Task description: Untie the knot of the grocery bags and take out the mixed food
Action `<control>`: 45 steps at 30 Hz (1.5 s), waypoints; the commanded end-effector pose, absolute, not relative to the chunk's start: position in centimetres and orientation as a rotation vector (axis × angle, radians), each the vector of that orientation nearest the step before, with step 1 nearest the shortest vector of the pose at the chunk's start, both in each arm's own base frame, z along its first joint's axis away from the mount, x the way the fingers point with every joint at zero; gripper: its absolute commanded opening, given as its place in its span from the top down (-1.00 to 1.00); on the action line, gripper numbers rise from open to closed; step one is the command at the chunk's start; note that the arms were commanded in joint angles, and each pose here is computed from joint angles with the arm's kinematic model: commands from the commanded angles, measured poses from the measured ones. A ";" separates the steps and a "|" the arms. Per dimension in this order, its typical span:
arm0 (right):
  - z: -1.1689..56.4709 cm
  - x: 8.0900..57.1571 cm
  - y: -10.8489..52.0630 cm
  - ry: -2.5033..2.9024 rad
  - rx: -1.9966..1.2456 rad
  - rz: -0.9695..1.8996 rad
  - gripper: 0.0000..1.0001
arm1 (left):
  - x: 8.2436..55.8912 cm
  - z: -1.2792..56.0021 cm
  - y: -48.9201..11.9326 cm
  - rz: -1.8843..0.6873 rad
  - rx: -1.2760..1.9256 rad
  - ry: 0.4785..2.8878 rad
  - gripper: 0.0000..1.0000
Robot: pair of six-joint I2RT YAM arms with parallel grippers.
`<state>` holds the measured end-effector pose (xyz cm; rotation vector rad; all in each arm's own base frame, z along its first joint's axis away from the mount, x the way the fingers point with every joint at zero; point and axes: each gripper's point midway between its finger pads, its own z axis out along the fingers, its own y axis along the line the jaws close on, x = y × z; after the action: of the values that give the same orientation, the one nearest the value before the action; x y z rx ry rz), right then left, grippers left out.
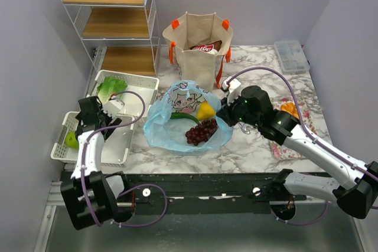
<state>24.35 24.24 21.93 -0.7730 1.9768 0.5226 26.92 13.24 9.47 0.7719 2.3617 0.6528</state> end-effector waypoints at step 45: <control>21.5 27.3 20.2 2.057 -0.336 0.492 0.99 | 24.8 5.4 -32.8 -0.310 1.654 1.812 -0.57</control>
<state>24.17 20.40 16.93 -0.5776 2.1472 0.4483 24.55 -33.45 7.72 1.6080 1.7398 -0.3843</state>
